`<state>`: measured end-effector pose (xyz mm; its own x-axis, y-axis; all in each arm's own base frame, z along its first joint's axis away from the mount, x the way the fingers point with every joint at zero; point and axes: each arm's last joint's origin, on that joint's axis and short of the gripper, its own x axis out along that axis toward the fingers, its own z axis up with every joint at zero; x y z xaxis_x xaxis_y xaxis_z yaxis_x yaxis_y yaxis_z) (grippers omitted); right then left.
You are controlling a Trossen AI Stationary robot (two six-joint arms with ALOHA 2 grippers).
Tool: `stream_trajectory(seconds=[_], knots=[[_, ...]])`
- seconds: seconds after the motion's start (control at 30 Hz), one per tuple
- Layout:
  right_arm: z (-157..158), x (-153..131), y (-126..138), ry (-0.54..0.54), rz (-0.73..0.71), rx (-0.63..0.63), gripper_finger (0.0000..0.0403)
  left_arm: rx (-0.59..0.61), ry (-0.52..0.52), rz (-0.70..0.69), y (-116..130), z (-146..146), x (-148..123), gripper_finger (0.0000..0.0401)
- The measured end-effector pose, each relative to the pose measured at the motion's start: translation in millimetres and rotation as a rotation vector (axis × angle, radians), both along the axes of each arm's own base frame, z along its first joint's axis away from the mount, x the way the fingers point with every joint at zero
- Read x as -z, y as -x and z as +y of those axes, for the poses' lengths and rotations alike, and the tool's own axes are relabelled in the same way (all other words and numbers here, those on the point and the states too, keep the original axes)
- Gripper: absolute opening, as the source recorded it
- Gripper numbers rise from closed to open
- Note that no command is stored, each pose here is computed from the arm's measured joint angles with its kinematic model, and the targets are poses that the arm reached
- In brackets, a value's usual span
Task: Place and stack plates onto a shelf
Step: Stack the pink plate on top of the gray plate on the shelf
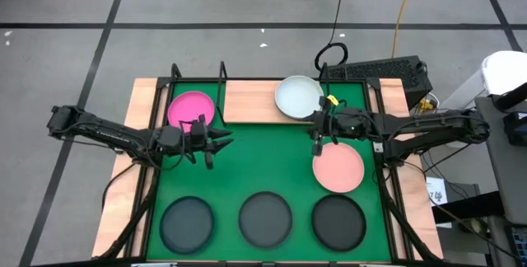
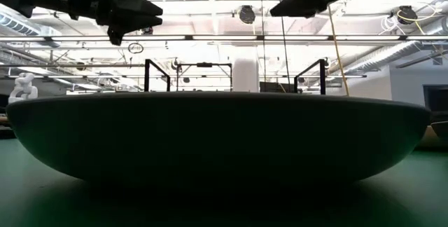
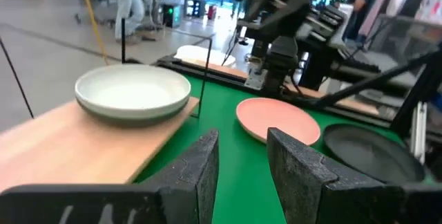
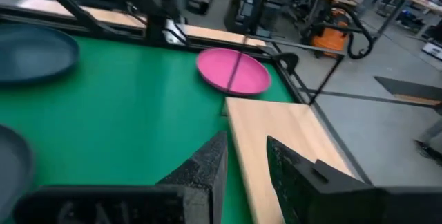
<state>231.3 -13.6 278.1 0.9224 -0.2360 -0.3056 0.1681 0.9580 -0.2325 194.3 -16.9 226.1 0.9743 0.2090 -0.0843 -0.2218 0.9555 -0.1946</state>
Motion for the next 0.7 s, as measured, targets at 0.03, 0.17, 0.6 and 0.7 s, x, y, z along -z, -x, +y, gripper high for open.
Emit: stream_trajectory(seconds=[0.03, 0.17, 0.6, 0.7], knots=[[2, 0, 0, -0.007, -0.003, -0.007, 0.0086, 0.002, 0.020, 0.001, 0, 0, 1, 0.0127], [10, 0, 0, -0.010, -0.001, -0.041, 0.0086, 0.004, 0.100, 0.057, 0, 0, 5, 0.0127], [28, 2, 0, -0.009, 0.013, -0.117, 0.0086, 0.089, 0.259, 0.444, -19, -15, 21, 0.0127], [32, 2, 1, -0.009, 0.018, -0.132, 0.0086, 0.164, 0.327, 0.555, -33, -21, 34, 0.0127]])
